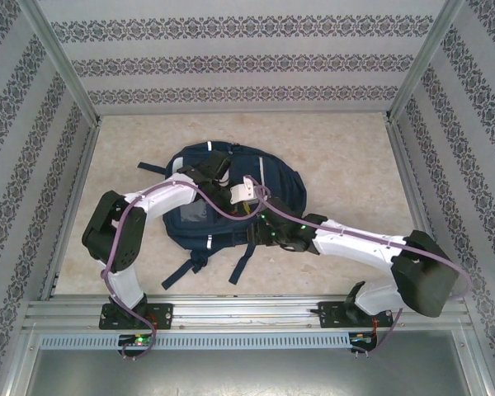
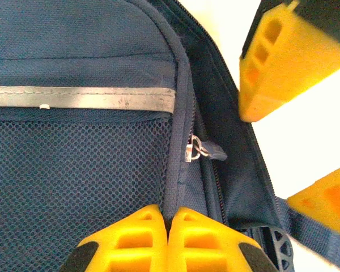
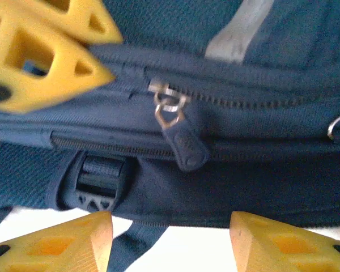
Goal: Pack the student bag
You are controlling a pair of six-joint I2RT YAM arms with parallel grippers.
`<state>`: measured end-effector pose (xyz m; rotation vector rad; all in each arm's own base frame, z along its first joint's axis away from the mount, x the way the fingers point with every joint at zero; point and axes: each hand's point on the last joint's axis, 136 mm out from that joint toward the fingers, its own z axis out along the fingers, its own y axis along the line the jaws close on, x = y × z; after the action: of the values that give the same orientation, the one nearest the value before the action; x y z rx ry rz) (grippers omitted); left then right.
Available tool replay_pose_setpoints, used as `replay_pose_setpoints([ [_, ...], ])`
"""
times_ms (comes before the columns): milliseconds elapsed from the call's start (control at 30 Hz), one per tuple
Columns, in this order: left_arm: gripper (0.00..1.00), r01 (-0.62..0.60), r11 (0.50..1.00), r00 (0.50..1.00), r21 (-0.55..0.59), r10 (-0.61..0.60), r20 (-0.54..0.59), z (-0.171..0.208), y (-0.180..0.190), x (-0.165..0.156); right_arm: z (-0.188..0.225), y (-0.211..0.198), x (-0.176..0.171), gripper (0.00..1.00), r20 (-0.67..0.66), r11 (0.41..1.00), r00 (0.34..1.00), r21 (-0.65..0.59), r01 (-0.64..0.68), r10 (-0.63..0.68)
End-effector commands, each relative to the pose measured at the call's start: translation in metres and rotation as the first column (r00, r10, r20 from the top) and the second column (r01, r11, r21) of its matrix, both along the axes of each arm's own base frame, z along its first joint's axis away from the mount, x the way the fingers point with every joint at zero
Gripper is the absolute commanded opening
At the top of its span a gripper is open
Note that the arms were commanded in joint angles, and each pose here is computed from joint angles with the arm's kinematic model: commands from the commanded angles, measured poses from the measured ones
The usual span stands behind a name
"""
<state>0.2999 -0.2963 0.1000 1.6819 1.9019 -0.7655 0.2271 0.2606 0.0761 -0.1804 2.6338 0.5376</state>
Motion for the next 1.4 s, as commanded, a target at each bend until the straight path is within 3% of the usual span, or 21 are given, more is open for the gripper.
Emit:
replay_pose_setpoints([
  [0,0.0,0.026,0.995,0.99,-0.092,-0.039,-0.138,0.012,-0.012,-0.018,0.015,0.001,0.024,0.55,0.12,0.994,0.988,-0.055,0.099,-0.092],
  [167,0.0,0.031,0.994,0.987,-0.102,-0.046,-0.157,0.01,-0.012,-0.021,0.013,-0.001,0.031,0.46,0.181,0.979,0.979,-0.162,0.126,-0.096],
  [367,0.0,0.013,0.993,0.988,-0.118,-0.031,-0.151,0.015,-0.009,-0.016,0.004,0.001,0.037,0.22,0.178,0.969,0.979,-0.206,0.132,-0.096],
  [467,0.0,0.031,0.994,0.99,-0.105,-0.045,-0.136,0.014,-0.005,-0.018,0.007,-0.001,0.035,0.01,0.178,0.97,0.979,-0.202,0.134,-0.099],
  [633,0.0,0.092,0.991,0.992,-0.098,-0.1,-0.074,0.015,0.01,-0.023,0.014,-0.019,0.025,0.0,0.101,0.983,0.992,-0.16,0.089,-0.073],
  [700,0.0,0.17,0.98,0.985,-0.104,-0.171,-0.009,0.017,0.02,-0.032,0.018,-0.023,0.018,0.0,0.041,0.997,0.999,-0.073,-0.013,0.016],
  [833,0.0,0.261,0.958,0.964,-0.122,-0.252,0.082,0.021,0.034,-0.044,0.032,-0.041,0.012,0.0,0.049,0.985,0.986,0.061,-0.164,0.161],
  [1000,0.0,0.386,0.918,0.916,-0.087,-0.37,0.156,0.024,0.048,-0.054,0.019,-0.095,0.034,0.0,0.02,0.996,0.996,0.003,-0.092,0.092],
  [1100,0.0,0.416,0.906,0.894,-0.071,-0.394,0.211,0.025,0.055,-0.053,0.024,-0.089,0.035,0.0,0.03,0.986,0.985,0.022,-0.168,0.168],
  [1167,0.0,0.361,0.93,0.91,-0.062,-0.337,0.243,0.023,0.061,-0.04,0.03,-0.074,0.028,0.0,0.044,0.966,0.968,0.068,-0.249,0.246],
  [1267,0.01,0.144,0.985,0.968,-0.095,-0.12,0.221,0.027,0.088,0.003,0.036,-0.042,0.009,0.0,0.062,0.925,0.93,0.098,-0.367,0.362],
  [1367,0.13,-0.069,0.988,0.961,-0.14,0.104,0.256,0.035,0.121,0.052,0.038,-0.004,-0.016,0.0,0.082,0.87,0.871,0.064,-0.49,0.484],
])
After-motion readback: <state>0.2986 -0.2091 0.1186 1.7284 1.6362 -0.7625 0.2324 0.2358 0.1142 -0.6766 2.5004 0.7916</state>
